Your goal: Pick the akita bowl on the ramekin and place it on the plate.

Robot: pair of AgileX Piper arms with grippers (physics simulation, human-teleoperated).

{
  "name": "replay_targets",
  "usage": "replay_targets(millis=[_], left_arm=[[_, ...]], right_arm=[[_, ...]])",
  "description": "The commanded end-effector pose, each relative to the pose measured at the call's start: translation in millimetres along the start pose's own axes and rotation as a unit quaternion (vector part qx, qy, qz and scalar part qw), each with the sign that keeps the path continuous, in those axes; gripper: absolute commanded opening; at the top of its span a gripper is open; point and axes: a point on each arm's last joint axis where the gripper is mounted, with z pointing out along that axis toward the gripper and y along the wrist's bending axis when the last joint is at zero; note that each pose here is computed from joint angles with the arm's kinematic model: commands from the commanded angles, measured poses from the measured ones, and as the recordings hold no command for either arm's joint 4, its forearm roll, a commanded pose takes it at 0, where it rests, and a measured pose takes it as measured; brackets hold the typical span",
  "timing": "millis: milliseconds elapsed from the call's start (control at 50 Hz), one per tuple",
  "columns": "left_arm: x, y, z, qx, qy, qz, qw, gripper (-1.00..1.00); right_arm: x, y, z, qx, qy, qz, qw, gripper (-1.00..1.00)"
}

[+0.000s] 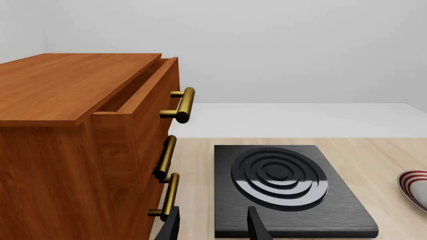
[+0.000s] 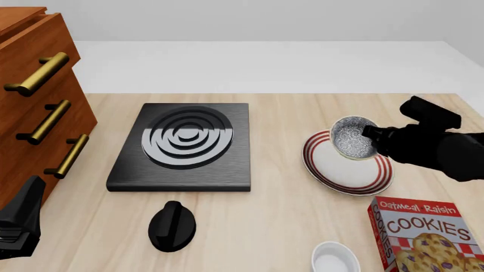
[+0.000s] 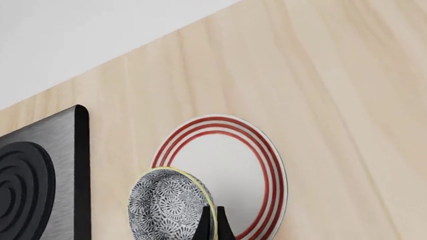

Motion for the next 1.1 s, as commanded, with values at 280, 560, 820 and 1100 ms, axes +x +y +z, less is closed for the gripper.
replay_targets(millis=[280, 560, 820, 1100], left_arm=[[0.0, 0.0, 0, 0.0, 0.0, 0.0, 1.0, 1.0], [0.0, 0.0, 0, 0.0, 0.0, 0.0, 1.0, 1.0], [0.0, 0.0, 0, 0.0, 0.0, 0.0, 1.0, 1.0], [0.0, 0.0, 0, 0.0, 0.0, 0.0, 1.0, 1.0]], right_arm=[[11, -17, 48, 0.026, 0.022, 0.032, 0.9989, -1.0], [12, -20, 58, 0.031, 0.026, 0.034, 0.9986, -1.0], [16, -24, 63, 0.036, 0.032, 0.031, 0.9983, -1.0], [23, -23, 74, 0.036, 0.042, 0.028, 0.9981, -1.0]])
